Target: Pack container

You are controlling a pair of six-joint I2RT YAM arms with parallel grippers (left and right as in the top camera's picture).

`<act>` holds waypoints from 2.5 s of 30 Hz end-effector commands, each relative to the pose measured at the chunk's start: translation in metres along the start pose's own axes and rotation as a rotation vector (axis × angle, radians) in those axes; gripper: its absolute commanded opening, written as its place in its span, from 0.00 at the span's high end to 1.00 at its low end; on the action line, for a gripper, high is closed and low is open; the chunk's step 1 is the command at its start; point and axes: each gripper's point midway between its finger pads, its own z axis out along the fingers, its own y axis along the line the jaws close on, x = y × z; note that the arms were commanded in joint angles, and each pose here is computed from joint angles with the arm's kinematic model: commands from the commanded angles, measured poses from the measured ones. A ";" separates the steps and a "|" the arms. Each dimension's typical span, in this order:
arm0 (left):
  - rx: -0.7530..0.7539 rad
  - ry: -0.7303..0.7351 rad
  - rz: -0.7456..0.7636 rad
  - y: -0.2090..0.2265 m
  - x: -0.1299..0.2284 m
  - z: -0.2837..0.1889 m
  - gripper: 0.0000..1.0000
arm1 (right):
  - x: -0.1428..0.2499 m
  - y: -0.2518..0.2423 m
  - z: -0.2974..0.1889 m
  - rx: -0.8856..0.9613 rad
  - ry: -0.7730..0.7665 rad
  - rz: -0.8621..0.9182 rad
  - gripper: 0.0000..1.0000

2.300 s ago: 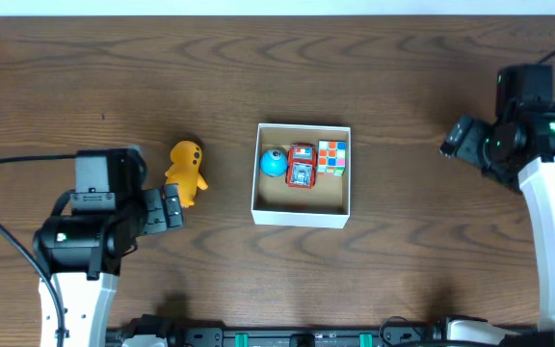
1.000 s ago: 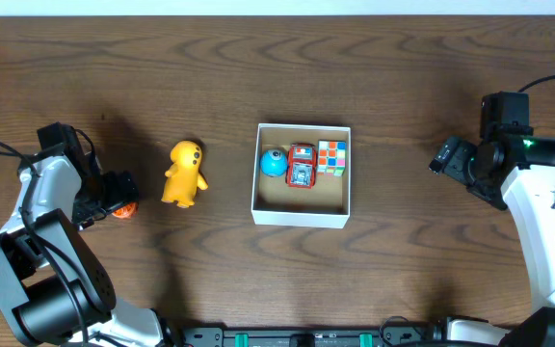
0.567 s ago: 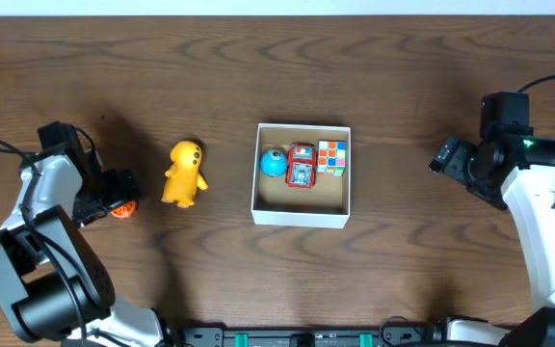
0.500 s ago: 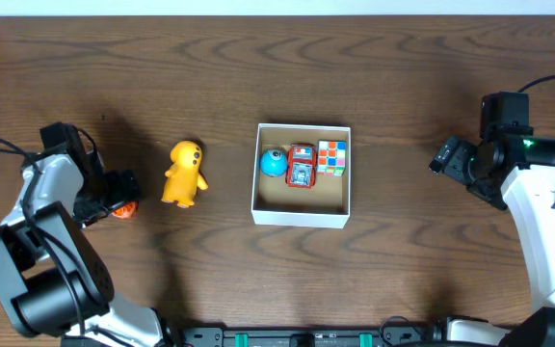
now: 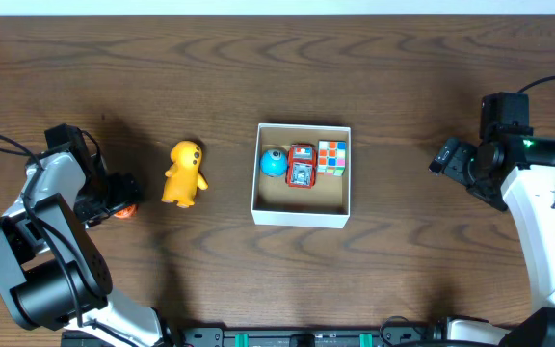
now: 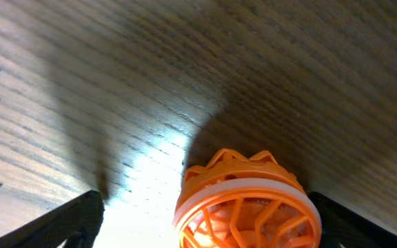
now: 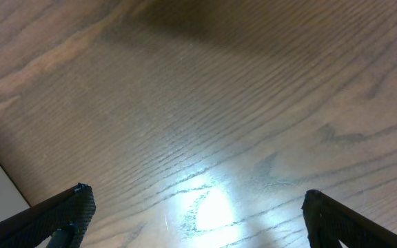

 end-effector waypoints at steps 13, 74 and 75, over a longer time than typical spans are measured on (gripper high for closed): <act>-0.014 0.000 -0.016 0.002 -0.002 0.001 0.52 | 0.001 -0.002 0.003 0.006 0.010 -0.008 0.01; 0.306 -0.278 1.314 -0.387 0.193 -0.107 0.94 | -0.011 -0.017 0.005 -0.046 0.020 0.051 0.01; 0.303 -0.274 1.314 -0.387 0.193 -0.105 0.94 | -0.010 -0.017 0.005 -0.046 0.020 0.051 0.01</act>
